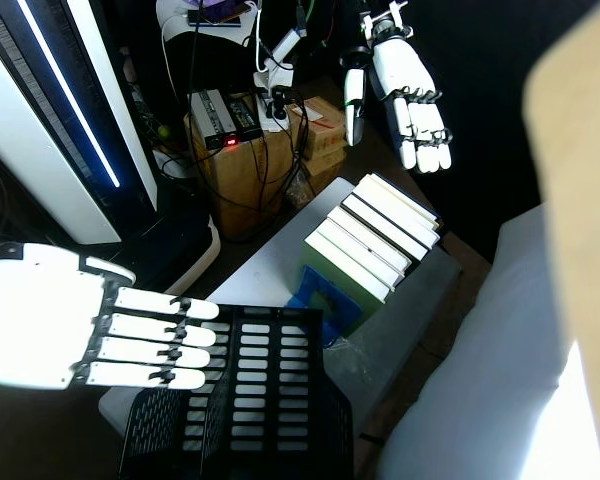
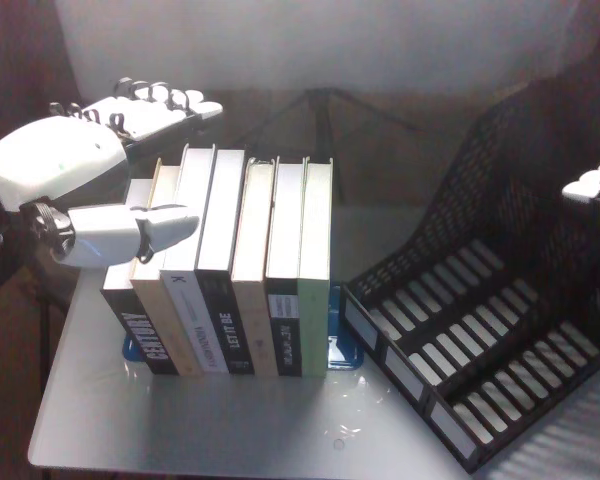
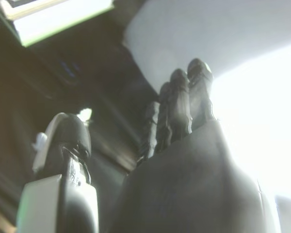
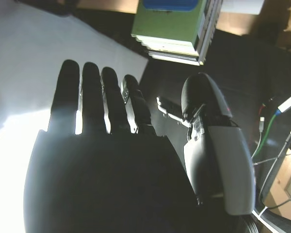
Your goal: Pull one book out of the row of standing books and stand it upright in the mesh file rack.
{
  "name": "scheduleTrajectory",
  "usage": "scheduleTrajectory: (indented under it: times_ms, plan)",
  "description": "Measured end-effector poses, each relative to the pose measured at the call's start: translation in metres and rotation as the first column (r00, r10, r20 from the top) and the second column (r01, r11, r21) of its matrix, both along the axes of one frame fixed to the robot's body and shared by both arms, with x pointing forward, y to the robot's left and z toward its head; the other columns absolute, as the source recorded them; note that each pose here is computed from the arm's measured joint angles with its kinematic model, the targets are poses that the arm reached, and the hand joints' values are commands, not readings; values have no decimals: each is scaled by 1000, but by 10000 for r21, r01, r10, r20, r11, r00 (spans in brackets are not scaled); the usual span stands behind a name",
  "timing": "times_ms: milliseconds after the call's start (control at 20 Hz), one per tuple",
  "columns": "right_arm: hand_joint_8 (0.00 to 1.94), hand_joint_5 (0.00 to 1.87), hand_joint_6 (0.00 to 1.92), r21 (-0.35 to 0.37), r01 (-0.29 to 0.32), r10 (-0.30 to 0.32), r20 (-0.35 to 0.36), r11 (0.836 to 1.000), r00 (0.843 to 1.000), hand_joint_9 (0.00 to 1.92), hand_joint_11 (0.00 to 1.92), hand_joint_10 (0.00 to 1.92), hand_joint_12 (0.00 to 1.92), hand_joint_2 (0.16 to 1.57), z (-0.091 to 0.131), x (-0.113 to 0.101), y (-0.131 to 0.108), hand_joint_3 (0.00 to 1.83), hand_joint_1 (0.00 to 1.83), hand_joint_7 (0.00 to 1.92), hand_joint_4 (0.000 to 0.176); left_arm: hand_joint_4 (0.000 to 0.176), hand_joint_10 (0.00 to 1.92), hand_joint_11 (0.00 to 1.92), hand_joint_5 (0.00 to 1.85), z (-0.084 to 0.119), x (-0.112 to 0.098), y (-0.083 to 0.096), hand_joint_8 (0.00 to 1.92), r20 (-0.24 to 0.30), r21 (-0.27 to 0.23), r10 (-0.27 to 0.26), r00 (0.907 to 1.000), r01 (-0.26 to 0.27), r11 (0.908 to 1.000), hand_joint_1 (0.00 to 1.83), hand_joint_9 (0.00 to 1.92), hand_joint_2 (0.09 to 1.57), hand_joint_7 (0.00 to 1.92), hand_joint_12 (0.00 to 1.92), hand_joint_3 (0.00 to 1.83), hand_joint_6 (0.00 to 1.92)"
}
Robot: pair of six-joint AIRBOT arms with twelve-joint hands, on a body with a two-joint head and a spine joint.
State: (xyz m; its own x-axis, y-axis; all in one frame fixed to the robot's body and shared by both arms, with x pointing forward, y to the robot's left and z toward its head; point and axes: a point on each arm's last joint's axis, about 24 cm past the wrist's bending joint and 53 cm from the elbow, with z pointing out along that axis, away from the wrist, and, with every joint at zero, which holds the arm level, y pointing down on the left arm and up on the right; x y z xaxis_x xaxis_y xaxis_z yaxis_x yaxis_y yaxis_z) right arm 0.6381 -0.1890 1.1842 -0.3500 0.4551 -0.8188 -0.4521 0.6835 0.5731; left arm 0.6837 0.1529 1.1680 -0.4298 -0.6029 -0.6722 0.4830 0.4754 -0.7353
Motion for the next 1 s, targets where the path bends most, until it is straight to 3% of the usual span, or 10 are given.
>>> scheduleTrajectory:
  times_ms: [100, 200, 350, 400, 500, 650, 800, 1000]
  plan:
    - [0, 0, 0, -62, -37, 36, -130, 10000, 9999, 0, 0, 0, 0, 1275, -4, 0, 2, 18, 307, 0, 0, 28, 0, 0, 88, -2, 1, -4, 0, 32, 257, -124, 9999, 123, 9996, 260, 0, 1320, 0, 0, 2, 23]
    - [0, 0, 0, -121, -28, 27, -125, 9999, 9999, 0, 0, 0, 0, 1279, -5, 1, 1, 13, 303, 0, 0, 49, 0, 0, 92, -6, 2, -10, 0, -21, 457, -270, 9996, 271, 9986, 76, 0, 1320, 0, 0, 3, 20]
    - [0, 0, 0, -116, 38, -40, -199, 9999, 9998, 0, 0, 0, 0, 1281, -8, 3, 0, 8, 275, 0, 0, 69, 0, 0, 136, -19, 3, -25, 0, -231, 1083, -610, 9979, 632, 9921, 30, 0, 1285, 0, 0, 0, 32]
    - [0, 0, 0, -96, 23, -24, -203, 10000, 9998, 0, 0, 0, 0, 1281, -8, 3, 1, 7, 280, 0, 0, 70, 0, 0, 155, -22, 4, -28, 0, -283, 1262, -665, 9974, 695, 9896, 5, 0, 1278, 0, 0, 0, 35]
    - [0, 0, 0, -105, -18, 15, -247, 9999, 9997, 0, 0, 0, 0, 1283, -10, 2, 3, 4, 344, 0, 0, 49, 0, 0, 277, -31, 6, -36, 0, -414, 1766, -804, 9959, 865, 9805, 39, 0, 1264, 0, 0, 0, 37]
    - [0, 0, 0, -61, 20, -22, -256, 10000, 9997, 0, 0, 0, 0, 1291, -10, 3, 2, 5, 332, 0, 0, 55, 0, 0, 373, -43, 10, -43, 0, -641, 2236, -833, 9945, 956, 9700, 13, 0, 1255, 0, 0, 0, 50]
    - [0, 0, 0, -44, -5, 4, -288, 10000, 9996, 0, 0, 0, 0, 1280, -11, 3, 4, 0, 338, 0, 0, 38, 0, 0, 491, -55, 14, -50, 0, -841, 2711, -807, 9932, 1007, 9573, 40, 0, 1239, 2, 0, 0, 38]
    - [0, 0, 0, -26, 15, -16, -434, 10000, 9991, 0, 0, 0, 0, 1279, -16, 3, 5, 0, 369, 0, 0, 49, 0, 0, 536, -65, 17, -57, 3, -926, 3248, -826, 9923, 1085, 9395, 23, 0, 1231, 16, 0, 0, 32]
